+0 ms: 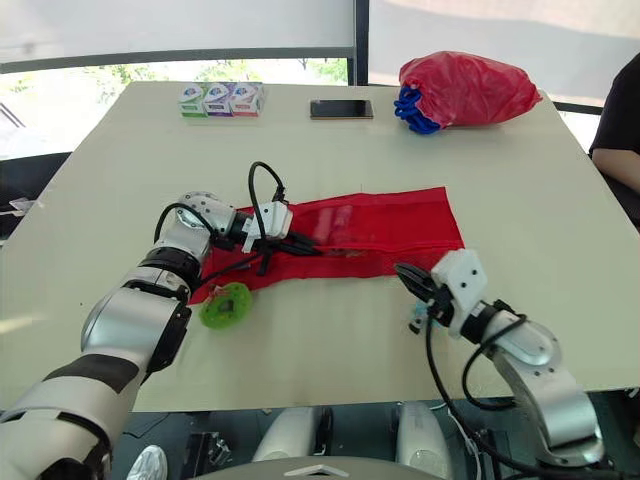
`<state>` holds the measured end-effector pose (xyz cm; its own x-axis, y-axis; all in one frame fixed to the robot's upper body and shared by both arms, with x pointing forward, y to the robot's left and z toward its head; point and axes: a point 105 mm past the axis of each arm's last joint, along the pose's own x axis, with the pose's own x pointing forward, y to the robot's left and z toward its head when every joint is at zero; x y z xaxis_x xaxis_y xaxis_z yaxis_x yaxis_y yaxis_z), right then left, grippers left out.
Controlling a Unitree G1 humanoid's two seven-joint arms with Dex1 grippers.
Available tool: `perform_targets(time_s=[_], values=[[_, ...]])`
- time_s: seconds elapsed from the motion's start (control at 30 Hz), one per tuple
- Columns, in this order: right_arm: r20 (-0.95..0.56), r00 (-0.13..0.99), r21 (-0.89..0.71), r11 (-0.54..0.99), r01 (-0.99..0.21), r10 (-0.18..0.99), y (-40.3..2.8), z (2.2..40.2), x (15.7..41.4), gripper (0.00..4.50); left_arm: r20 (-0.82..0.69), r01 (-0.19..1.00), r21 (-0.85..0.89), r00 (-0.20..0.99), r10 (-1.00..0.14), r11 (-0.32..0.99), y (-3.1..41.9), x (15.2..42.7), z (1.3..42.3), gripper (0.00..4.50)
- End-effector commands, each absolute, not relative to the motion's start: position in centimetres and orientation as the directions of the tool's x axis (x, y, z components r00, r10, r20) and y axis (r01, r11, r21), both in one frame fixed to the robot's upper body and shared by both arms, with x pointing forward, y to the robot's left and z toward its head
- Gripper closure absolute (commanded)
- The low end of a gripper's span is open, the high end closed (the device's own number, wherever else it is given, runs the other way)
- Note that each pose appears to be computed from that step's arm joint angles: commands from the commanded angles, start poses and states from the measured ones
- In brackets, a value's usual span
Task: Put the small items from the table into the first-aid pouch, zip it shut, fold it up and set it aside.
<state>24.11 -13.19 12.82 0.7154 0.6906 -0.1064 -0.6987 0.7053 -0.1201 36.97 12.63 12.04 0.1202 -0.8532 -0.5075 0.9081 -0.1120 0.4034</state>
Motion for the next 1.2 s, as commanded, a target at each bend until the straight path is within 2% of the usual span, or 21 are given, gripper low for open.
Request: perform_targets(time_s=[0.03,0.07,0.17,0.2,0.27,0.3,0.33,0.37,0.4,0.47,0.5,0.6,0.67,0.87,1.2], values=[[-0.052,0.713,-0.145,0.701,-0.698,0.699,-15.0,15.0,22.5,3.92,-0.482,0.887,0.450,0.140,-0.865,-0.107,12.4,37.3,13.2,4.50],[-0.068,0.723,-0.144,0.710,-0.689,0.687,-16.0,15.0,21.8,3.72,-0.482,0.889,0.446,0.141,-0.865,-0.103,12.6,37.3,13.1,4.50],[-0.080,0.745,-0.151,0.730,-0.666,0.663,-17.9,15.4,20.4,2.41,-0.471,0.897,0.435,0.151,-0.869,-0.080,12.8,37.3,12.8,4.50],[-0.080,0.750,-0.153,0.736,-0.660,0.656,-18.2,15.5,20.1,1.80,-0.465,0.902,0.427,0.157,-0.871,-0.065,12.8,37.4,12.8,4.50],[-0.095,0.758,-0.155,0.742,-0.652,0.646,-18.9,15.6,19.5,1.07,-0.452,0.908,0.417,0.169,-0.876,-0.040,12.9,37.5,12.8,4.50],[-0.104,0.764,-0.158,0.748,-0.645,0.637,-19.2,15.6,19.2,0.46,-0.440,0.908,0.418,0.180,-0.880,-0.024,12.9,37.6,12.9,4.20],[-0.113,0.769,-0.163,0.752,-0.639,0.629,-19.5,15.5,19.1,0.09,-0.427,0.906,0.422,0.190,-0.884,-0.009,12.9,37.7,13.0,3.86],[-0.118,0.772,-0.168,0.753,-0.636,0.625,-19.6,15.5,19.0,0.00,-0.418,0.905,0.425,0.198,-0.887,0.001,12.8,37.8,13.2,3.63],[-0.122,0.772,-0.170,0.753,-0.636,0.624,-19.7,15.5,19.0,0.00,-0.406,0.906,0.424,0.203,-0.891,0.013,12.8,37.9,13.3,3.06],[-0.114,0.774,-0.170,0.755,-0.633,0.623,-19.7,15.6,19.0,0.00,-0.392,0.908,0.418,0.203,-0.897,0.023,12.9,37.9,13.5,2.27],[-0.110,0.774,-0.170,0.755,-0.633,0.624,-19.6,15.6,19.0,0.00,-0.388,0.910,0.415,0.200,-0.900,0.023,12.9,37.8,13.6,2.02],[-0.096,0.772,-0.165,0.755,-0.635,0.628,-19.3,15.8,19.0,0.00,-0.372,0.916,0.400,0.185,-0.910,0.022,13.3,37.6,13.8,0.69],[-0.094,0.772,-0.161,0.756,-0.635,0.628,-19.3,15.8,18.9,0.00,-0.361,0.921,0.390,0.175,-0.916,0.022,13.7,37.4,14.1,0.12],[-0.090,0.770,-0.148,0.756,-0.637,0.632,-19.3,15.8,18.5,0.00,-0.299,0.918,0.392,0.180,-0.937,0.051,13.5,37.1,14.4,0.12],[-0.087,0.766,-0.148,0.752,-0.642,0.637,-19.3,16.0,18.0,0.00,-0.161,0.925,0.369,0.157,-0.974,0.088,9.2,35.6,14.4,0.12]])
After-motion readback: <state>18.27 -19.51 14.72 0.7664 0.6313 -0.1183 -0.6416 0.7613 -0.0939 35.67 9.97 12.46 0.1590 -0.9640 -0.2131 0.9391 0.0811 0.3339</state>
